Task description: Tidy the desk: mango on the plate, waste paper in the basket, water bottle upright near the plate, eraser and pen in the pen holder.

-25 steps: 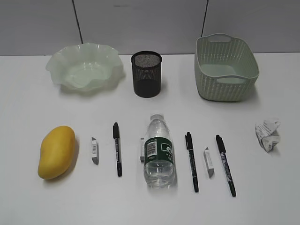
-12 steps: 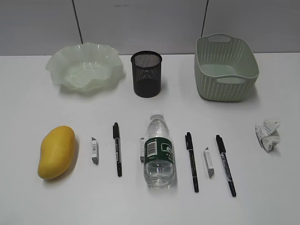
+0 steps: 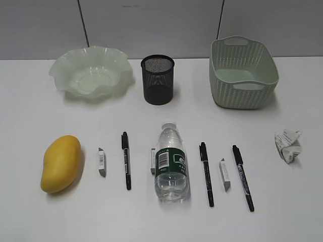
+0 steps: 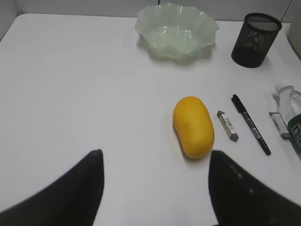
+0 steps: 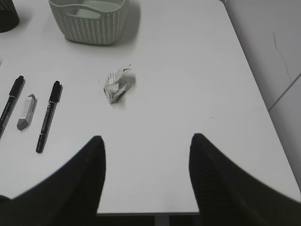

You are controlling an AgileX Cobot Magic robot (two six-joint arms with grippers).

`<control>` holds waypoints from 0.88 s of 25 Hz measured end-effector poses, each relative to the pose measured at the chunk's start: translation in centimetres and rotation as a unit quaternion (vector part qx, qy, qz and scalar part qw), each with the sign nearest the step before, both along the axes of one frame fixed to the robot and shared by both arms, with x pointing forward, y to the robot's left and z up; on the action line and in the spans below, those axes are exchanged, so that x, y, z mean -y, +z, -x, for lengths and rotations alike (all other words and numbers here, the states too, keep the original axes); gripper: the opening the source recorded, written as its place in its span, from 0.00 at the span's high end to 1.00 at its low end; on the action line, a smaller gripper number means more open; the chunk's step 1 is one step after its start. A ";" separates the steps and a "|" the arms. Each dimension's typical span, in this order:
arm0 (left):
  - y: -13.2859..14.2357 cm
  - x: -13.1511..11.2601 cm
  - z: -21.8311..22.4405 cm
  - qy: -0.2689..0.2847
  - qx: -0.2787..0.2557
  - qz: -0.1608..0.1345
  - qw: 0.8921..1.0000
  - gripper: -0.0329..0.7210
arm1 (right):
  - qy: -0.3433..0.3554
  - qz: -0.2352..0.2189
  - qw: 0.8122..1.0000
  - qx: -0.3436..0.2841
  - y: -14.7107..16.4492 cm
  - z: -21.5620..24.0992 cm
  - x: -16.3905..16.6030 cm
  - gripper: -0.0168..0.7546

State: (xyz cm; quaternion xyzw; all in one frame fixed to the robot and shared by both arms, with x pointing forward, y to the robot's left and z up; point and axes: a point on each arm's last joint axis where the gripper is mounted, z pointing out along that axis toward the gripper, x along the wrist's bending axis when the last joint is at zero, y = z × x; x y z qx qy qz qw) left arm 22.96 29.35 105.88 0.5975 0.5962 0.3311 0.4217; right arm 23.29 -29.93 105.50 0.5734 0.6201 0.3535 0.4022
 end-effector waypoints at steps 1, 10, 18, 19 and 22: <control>0.0 0.0 0.0 0.000 0.000 0.000 1.000 0.25 | 0.000 0.000 1.000 0.000 0.0 0.0 0.0 0.39; 0.0 0.5 -3.8 -0.013 -0.118 0.021 0.993 0.25 | 0.000 0.000 1.000 0.000 0.0 0.0 0.0 0.39; 0.6 1.8 -11.4 -0.046 -0.240 0.056 0.968 0.25 | 0.000 0.000 1.000 0.000 0.0 0.0 0.0 0.39; 0.2 2.0 -12.5 -0.050 -0.265 0.053 0.962 0.25 | 0.000 0.000 1.000 0.000 0.0 0.0 0.0 0.39; -0.9 2.7 -15.3 -0.065 -0.321 0.032 0.944 0.25 | 0.000 0.000 1.000 0.000 0.0 0.0 0.0 0.39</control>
